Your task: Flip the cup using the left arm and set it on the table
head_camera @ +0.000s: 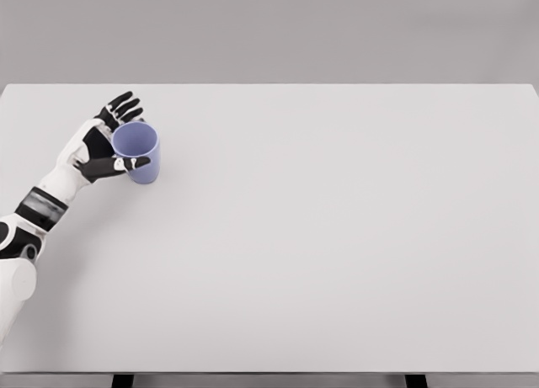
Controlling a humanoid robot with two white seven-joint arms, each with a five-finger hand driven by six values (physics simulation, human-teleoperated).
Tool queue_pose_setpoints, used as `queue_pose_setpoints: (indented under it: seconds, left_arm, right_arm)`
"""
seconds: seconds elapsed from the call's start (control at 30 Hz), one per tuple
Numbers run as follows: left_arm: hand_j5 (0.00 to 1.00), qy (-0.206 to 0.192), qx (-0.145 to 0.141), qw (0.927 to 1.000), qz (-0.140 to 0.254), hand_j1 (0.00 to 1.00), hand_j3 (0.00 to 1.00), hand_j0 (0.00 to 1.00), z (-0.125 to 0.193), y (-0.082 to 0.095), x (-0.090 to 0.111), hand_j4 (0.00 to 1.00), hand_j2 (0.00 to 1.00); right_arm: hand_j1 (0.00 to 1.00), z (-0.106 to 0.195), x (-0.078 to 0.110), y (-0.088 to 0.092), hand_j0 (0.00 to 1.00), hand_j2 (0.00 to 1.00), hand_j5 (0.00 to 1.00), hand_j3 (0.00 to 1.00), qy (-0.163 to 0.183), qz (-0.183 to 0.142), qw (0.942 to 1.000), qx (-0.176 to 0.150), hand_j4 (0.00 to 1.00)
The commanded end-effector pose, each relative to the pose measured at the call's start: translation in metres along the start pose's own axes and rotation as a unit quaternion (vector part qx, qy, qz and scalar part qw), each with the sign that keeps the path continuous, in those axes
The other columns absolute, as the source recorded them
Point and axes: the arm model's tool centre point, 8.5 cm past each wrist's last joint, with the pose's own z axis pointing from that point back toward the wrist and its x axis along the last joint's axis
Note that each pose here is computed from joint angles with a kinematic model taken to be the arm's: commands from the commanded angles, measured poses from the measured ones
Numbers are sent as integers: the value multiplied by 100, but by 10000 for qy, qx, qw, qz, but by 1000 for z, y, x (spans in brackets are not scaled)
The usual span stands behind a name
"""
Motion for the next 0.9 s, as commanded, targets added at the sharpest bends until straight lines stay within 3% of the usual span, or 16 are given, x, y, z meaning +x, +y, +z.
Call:
queue_pose_setpoints:
  seconds: [0.0, 0.5, 0.87]
  left_arm:
    - [100, -66, 28, 10000, -3, 100, 100, 100, 0, 2, 4, 100, 100]
    - [100, -252, -36, 9993, -259, 100, 100, 100, 1, 12, 32, 100, 100]
    - [100, -515, -331, 9956, -710, 100, 100, 100, 6, 11, 72, 100, 100]
  right_arm:
    - [100, 0, 0, 0, 100, 100, 100, 100, 3, 0, 10000, 1, 100]
    - [100, 0, 0, 0, 100, 100, 100, 100, 3, -7, 10000, 0, 100]
    - [100, 0, 0, 0, 100, 100, 100, 100, 3, 0, 10000, 1, 100]
